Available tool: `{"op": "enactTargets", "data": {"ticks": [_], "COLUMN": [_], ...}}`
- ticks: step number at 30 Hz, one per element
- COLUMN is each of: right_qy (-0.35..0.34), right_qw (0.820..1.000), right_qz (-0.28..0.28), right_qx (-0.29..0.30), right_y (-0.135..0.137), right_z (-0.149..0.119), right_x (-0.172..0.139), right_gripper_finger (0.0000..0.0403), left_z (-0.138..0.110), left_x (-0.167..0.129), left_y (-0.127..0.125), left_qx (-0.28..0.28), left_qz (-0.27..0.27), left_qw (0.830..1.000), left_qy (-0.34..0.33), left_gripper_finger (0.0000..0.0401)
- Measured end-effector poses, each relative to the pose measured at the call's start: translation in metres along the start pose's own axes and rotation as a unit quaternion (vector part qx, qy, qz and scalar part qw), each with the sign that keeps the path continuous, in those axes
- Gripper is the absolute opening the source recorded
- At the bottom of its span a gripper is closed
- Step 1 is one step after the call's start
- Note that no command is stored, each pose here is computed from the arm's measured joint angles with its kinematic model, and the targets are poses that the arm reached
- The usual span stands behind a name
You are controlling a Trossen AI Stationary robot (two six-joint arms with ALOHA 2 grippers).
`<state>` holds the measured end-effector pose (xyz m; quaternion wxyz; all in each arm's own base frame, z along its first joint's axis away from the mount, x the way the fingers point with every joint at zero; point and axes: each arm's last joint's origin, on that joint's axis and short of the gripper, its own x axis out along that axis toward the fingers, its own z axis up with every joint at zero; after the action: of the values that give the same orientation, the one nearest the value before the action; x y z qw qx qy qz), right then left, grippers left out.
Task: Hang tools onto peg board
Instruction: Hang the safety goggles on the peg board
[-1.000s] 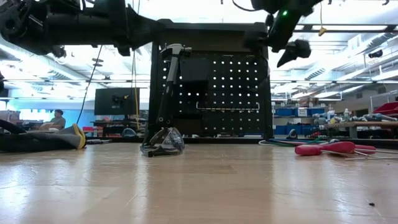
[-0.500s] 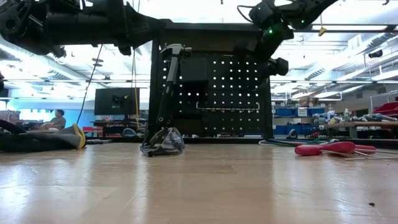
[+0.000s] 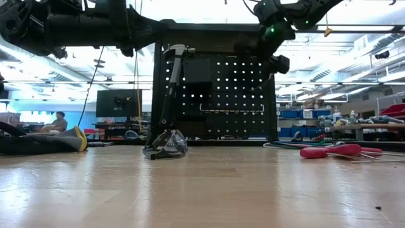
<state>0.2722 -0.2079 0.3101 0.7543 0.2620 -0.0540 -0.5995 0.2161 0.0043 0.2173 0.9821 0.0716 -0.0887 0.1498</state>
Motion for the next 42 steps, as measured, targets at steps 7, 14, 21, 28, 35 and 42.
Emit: {"op": "enactTargets", "data": {"ticks": [7,14,21,28,35,42], "right_qy": [0.005,0.005,-0.021,-0.092,-0.104,-0.114], "right_qw": [0.994,0.982,0.949,0.908,0.894,0.876], "right_qz": [0.034,0.044,0.056,0.008,-0.107,-0.252], "right_qx": [-0.107,-0.182,-0.309,-0.408,-0.422,-0.395], "right_y": [0.015,0.019,0.025,0.035,0.025,0.017], "right_z": [-0.010,-0.017,-0.033,-0.053,-0.058,-0.049], "right_x": [-0.013,-0.010,0.006,0.023,0.038,0.035], "right_gripper_finger": [0.0356,0.0212,0.0048,0.0023,0.0008,0.0012], "left_z": [0.000,0.001,0.001,0.000,-0.001,-0.001], "left_x": [0.000,0.000,0.000,0.000,0.000,0.000], "left_y": [0.000,0.000,0.000,0.000,0.000,0.000], "left_qx": [-0.001,-0.004,-0.005,-0.001,0.012,0.016], "left_qz": [0.000,0.001,0.002,0.001,0.006,0.007], "left_qw": [1.000,1.000,1.000,1.000,1.000,1.000], "left_qy": [-0.001,-0.004,-0.006,0.001,0.006,0.008], "left_gripper_finger": [0.0197,0.0197,0.0197,0.0197,0.0197,0.0197]}}
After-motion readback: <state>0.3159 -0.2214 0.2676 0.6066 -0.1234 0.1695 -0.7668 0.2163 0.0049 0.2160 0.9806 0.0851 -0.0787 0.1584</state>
